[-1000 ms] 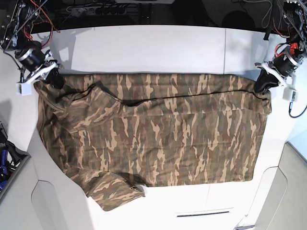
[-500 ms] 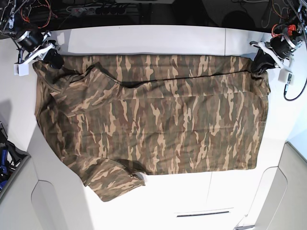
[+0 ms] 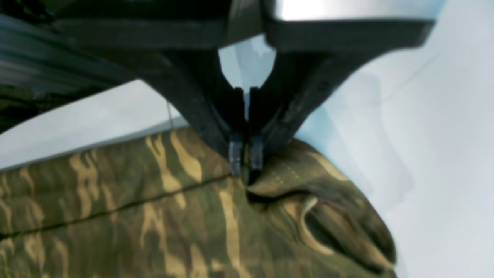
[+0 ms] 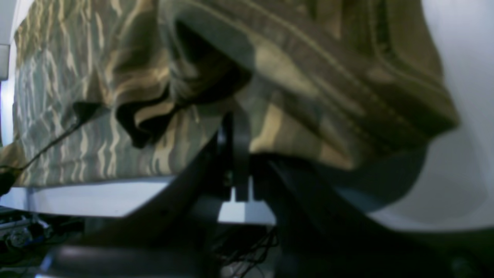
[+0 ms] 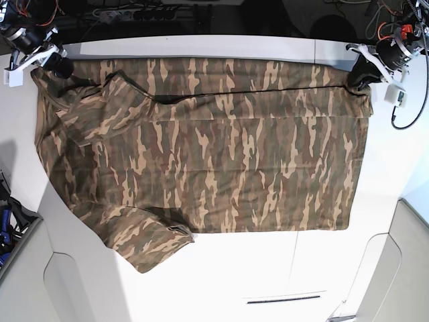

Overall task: Fold the T-shirt properly
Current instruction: 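Lower the shirt flat with both grippers and release it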

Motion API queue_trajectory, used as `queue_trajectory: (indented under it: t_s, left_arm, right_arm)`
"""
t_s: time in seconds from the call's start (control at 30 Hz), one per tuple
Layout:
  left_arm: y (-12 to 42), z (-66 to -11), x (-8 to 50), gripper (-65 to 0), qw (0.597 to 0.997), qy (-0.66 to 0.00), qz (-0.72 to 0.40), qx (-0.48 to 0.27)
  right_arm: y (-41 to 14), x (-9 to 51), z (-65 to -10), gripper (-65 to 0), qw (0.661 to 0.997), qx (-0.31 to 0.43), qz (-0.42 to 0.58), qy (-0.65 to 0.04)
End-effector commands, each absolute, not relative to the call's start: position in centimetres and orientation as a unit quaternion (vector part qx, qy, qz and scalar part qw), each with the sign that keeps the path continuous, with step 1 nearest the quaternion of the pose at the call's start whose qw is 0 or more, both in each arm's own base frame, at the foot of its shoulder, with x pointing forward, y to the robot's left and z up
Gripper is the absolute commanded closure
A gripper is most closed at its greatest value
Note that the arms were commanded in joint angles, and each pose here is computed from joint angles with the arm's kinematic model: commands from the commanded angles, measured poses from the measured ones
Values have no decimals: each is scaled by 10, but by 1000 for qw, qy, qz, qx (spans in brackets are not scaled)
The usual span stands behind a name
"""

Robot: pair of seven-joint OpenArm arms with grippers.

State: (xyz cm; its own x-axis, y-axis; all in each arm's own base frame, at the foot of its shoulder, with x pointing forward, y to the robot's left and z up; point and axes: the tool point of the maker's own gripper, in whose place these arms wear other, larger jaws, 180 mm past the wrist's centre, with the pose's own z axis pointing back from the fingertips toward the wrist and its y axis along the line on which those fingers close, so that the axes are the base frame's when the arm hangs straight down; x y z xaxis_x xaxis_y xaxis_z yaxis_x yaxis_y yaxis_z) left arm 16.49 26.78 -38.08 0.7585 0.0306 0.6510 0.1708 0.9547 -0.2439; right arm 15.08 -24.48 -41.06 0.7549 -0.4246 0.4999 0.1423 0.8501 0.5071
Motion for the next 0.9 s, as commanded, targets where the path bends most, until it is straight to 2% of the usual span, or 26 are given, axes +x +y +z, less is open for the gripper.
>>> queue_trajectory:
  t_s: [0.0, 0.37, 0.43, 0.5, 0.53, 0.63, 0.67, 0.87]
  left_arm:
    - [269, -372, 169, 0, 922, -356, -48, -146]
    - [269, -375, 164, -6, 927, -342, -50, -145]
    - [269, -379, 159, -108, 932, -328, -52, -145]
    - [269, -381, 156, -175, 936, -317, -54, -144]
    - [269, -383, 155, -188, 937, -313, -55, -143]
    - [272, -383, 154, -191, 939, -311, -49, -139]
    - [274, -382, 155, -191, 939, -312, -44, -136]
    - [301, -369, 158, -195, 938, -330, -22, -107]
  right_arm:
    - [-249, 154, -401, 0, 905, 224, -149, -329]
    - [-249, 150, -402, 0, 905, 226, -151, -326]
    - [-249, 150, -402, 0, 906, 225, -151, -326]
    - [-249, 150, -402, 0, 905, 226, -151, -326]
    - [-249, 150, -402, -36, 906, 225, -151, -326]
    - [-253, 150, -401, -201, 905, 221, -154, -329]
    - [-256, 150, -400, -230, 905, 217, -157, -331]
    - [-298, 157, -381, -240, 890, 175, -191, -376]
